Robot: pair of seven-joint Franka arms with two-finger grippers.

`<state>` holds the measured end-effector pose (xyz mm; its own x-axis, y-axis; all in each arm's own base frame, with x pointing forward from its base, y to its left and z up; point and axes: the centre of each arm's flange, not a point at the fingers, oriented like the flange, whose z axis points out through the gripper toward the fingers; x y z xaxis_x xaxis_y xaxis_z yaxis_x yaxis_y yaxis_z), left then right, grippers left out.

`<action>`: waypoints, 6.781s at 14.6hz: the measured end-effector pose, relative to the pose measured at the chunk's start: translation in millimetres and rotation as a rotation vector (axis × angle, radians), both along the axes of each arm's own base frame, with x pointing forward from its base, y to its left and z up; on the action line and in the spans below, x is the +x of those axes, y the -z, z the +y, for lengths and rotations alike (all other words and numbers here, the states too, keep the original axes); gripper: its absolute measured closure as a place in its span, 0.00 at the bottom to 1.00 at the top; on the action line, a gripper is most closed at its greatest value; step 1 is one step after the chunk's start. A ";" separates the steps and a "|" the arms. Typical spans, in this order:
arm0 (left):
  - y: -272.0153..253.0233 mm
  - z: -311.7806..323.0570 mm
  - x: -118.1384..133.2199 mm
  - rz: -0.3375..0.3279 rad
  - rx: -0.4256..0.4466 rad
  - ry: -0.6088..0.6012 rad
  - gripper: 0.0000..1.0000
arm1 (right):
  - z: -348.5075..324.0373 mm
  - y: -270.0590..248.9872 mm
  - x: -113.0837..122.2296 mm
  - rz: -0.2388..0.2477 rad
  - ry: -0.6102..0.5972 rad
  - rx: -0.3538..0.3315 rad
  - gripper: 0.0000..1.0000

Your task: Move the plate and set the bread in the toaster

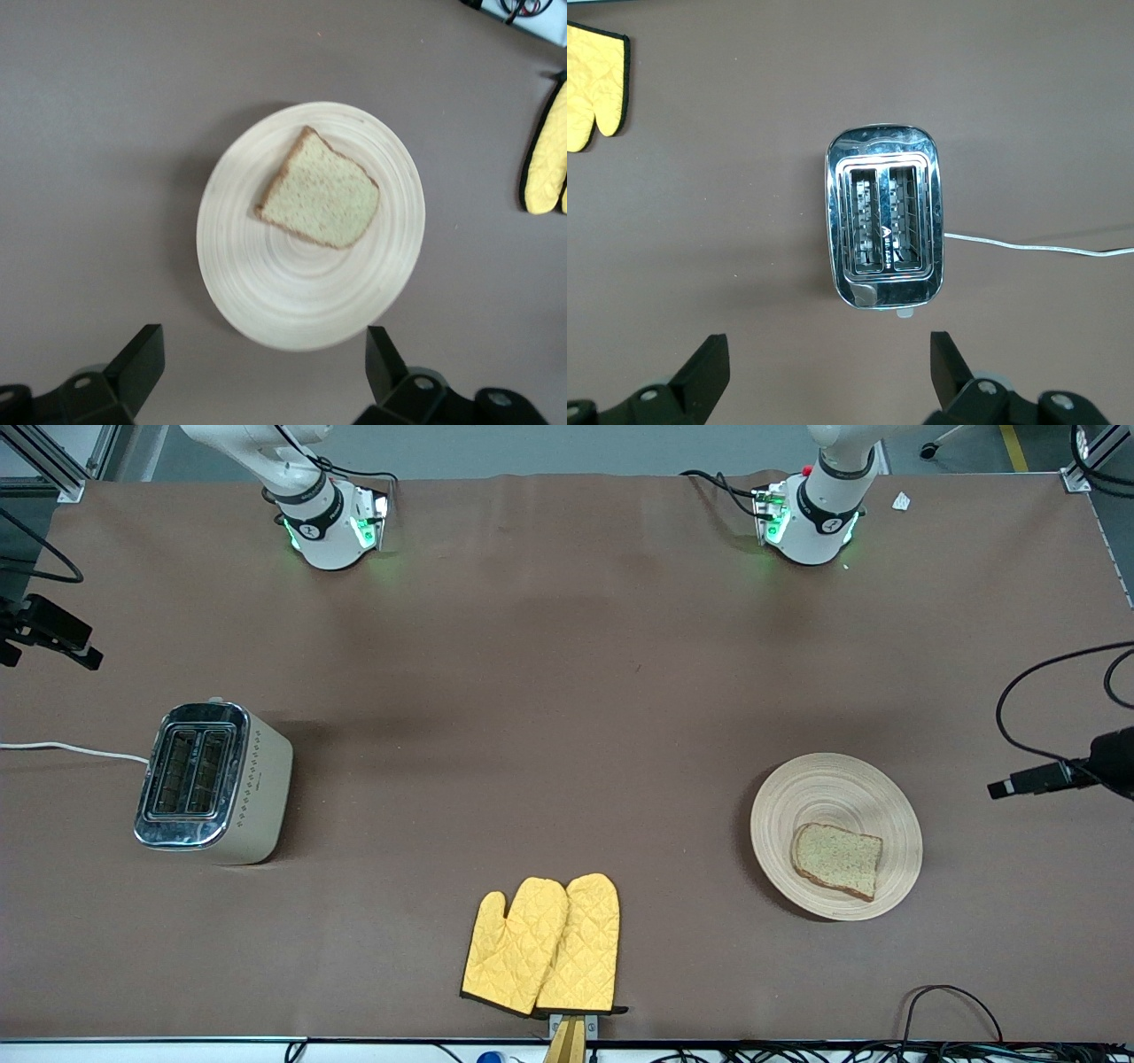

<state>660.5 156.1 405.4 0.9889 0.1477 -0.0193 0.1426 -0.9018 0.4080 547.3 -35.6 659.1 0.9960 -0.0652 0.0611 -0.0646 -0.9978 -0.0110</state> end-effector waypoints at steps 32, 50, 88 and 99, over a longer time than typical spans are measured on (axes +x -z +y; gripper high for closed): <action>269.3 40.5 3.6 -0.092 -0.555 -0.060 0.89 | 0.0 0.2 0.0 0.000 0.000 0.000 0.00; 198.7 -199.0 47.6 -0.138 -0.772 0.295 0.90 | -1.3 -0.5 0.7 -0.007 0.002 0.000 0.00; 198.3 -395.9 18.5 -0.215 -0.463 0.017 0.00 | 231.7 219.3 87.3 0.070 0.195 0.171 0.00; 16.3 -305.7 56.8 -0.228 0.062 0.022 0.00 | 356.6 403.5 87.3 -0.030 0.197 0.174 0.16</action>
<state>717.3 -149.6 389.2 0.9696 0.1200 0.2132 0.0332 -0.9278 0.3715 634.7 321.0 255.6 0.9609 -0.2699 0.0615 -0.2546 -0.9489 -0.1866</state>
